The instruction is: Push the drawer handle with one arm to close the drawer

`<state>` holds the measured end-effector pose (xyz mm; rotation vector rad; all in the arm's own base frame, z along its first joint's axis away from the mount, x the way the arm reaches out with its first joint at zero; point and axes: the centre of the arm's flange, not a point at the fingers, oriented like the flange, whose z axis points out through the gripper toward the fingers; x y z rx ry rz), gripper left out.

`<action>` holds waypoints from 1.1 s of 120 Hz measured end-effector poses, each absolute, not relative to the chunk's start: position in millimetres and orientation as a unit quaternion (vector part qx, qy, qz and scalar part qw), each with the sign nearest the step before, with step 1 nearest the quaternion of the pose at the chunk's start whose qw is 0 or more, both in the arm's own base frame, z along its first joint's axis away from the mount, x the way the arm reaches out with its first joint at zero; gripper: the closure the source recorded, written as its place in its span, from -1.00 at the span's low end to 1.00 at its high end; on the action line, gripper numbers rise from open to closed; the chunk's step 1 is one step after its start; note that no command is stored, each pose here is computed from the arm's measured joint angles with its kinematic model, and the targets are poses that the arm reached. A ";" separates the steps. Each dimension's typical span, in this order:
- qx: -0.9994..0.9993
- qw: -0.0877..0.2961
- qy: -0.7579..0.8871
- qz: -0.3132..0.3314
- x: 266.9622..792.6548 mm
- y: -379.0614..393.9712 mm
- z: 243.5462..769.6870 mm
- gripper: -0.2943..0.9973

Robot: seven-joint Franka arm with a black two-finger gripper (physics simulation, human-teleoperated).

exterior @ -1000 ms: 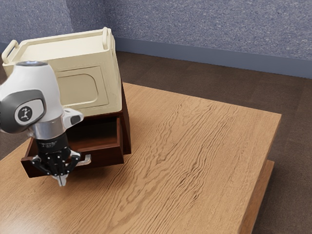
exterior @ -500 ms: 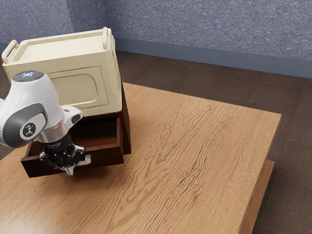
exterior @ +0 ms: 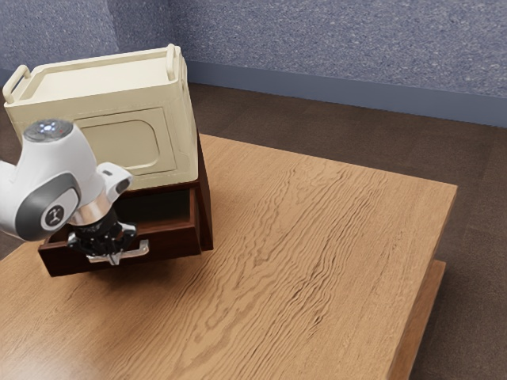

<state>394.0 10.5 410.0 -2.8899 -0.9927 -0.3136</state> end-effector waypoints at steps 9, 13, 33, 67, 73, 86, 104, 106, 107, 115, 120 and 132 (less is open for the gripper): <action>-0.939 0.039 -0.323 -0.113 398.4 17.5 407.3 0.67; -0.938 0.042 -0.322 -0.119 400.7 21.1 405.8 0.67; -0.938 0.051 -0.306 -0.154 411.1 30.1 403.2 0.67; -0.936 0.056 -0.277 -0.212 428.8 45.2 395.2 0.67; -0.935 0.058 -0.272 -0.221 431.5 48.7 394.9 0.67; -0.935 0.066 -0.254 -0.238 436.5 52.9 393.3 0.67; -0.936 0.082 -0.227 -0.254 441.7 55.1 391.7 0.67; -0.936 0.082 -0.226 -0.256 442.4 55.6 391.6 0.67; -0.936 0.083 -0.225 -0.256 442.7 55.8 391.5 0.67; -0.936 0.085 -0.221 -0.261 444.6 57.4 390.6 0.67; -0.935 0.086 -0.219 -0.264 445.1 59.0 390.2 0.67; -0.935 0.087 -0.214 -0.269 447.5 60.1 389.2 0.67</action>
